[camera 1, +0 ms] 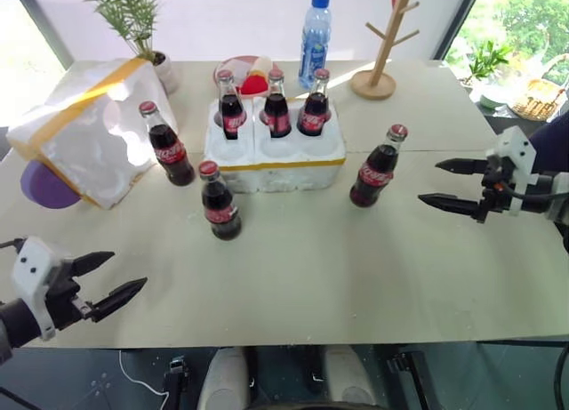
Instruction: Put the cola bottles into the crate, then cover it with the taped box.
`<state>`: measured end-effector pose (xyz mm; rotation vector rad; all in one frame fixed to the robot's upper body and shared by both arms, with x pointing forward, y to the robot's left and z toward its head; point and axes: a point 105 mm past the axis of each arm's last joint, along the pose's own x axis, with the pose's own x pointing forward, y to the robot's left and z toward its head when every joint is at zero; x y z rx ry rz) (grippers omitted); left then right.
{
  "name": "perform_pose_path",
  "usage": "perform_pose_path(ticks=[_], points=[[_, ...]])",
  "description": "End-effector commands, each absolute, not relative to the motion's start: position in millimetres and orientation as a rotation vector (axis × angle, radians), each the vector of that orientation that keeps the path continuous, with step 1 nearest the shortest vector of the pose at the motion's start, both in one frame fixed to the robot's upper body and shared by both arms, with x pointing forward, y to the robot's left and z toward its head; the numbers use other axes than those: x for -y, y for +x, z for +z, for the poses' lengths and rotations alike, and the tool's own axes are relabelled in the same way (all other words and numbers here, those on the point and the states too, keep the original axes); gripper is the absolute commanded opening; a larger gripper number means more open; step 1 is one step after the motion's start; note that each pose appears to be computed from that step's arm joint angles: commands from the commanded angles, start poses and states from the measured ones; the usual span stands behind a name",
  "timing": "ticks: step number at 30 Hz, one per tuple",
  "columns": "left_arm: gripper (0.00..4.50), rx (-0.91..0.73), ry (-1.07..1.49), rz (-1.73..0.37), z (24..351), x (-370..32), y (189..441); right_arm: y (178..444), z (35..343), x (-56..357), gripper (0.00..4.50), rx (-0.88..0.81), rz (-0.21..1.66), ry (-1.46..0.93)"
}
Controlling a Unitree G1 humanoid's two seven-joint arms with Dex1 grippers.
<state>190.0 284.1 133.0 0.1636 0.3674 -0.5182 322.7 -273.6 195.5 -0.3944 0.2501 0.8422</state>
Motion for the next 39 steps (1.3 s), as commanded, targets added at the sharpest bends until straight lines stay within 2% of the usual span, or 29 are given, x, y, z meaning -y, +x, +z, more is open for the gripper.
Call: perform_pose_path(ticks=[1, 11, 19, 26, 32, 39], points=[[4.46, -0.330, 0.199, -0.519, 142, -282, 189, 323, 206, 274, 4.50, -0.212, 0.839, -0.411], [4.46, -0.315, 0.217, -0.470, 139, -287, 196, 319, 200, 273, 4.50, -0.218, 0.839, -0.402], [4.46, -0.252, 0.235, -0.425, 145, -293, 214, 315, 206, 272, 4.50, -0.208, 0.846, -0.345], [4.46, -0.094, 0.228, -0.387, 169, -289, 257, 288, 258, 264, 4.50, -0.162, 0.969, -0.210], [4.46, -0.010, 0.252, -0.349, 184, -283, 308, 260, 308, 235, 4.50, -0.045, 1.142, -0.154], [4.46, 0.018, 0.270, -0.380, 189, -268, 346, 240, 310, 198, 4.50, -0.029, 1.267, -0.200]])
